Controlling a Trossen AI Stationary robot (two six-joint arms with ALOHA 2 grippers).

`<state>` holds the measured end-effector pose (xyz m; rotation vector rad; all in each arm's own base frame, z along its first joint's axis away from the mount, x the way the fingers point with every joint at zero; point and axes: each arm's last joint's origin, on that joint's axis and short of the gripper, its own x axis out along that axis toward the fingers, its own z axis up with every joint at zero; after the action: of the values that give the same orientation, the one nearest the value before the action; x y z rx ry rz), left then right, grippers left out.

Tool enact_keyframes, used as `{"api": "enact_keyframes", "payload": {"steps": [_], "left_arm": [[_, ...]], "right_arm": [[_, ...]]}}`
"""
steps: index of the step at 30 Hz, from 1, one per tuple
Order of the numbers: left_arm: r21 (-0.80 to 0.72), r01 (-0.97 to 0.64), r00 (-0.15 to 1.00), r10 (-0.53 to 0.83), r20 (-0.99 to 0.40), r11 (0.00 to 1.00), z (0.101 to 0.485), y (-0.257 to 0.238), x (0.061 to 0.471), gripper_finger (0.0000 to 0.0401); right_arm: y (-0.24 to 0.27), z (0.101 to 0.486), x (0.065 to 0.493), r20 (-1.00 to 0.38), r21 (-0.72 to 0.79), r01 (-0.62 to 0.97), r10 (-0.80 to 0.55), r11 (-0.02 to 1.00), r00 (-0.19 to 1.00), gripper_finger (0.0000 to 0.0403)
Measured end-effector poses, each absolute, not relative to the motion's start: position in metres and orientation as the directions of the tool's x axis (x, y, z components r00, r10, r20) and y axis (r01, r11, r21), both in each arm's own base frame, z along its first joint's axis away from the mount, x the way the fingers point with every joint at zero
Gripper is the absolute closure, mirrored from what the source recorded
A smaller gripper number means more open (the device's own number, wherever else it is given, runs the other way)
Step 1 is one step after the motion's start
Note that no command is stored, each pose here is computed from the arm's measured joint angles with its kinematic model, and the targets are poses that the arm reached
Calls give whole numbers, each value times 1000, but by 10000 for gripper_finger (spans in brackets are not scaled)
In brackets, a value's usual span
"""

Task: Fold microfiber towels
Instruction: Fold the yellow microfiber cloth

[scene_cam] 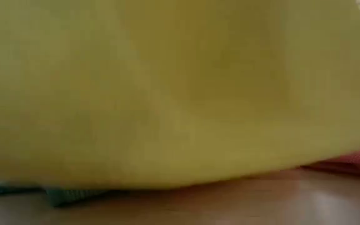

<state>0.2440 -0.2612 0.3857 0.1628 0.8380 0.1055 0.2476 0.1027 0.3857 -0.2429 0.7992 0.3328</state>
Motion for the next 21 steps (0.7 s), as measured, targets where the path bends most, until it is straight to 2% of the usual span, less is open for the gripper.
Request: {"api": "enact_keyframes", "payload": {"steps": [7, 13, 21], "left_arm": [[171, -132, 609, 216, -763, 976, 381, -256, 237, 394], [169, -182, 587, 245, -772, 969, 380, -256, 229, 382], [208, -196, 586, 285, -759, 958, 372, -260, 235, 394]], "right_arm": [[57, 348, 275, -743, -143, -293, 93, 945, 663, 394], [28, 324, 288, -705, -194, -242, 37, 951, 709, 394], [19, 297, 293, -678, -201, -311, 97, 929, 728, 362]]}}
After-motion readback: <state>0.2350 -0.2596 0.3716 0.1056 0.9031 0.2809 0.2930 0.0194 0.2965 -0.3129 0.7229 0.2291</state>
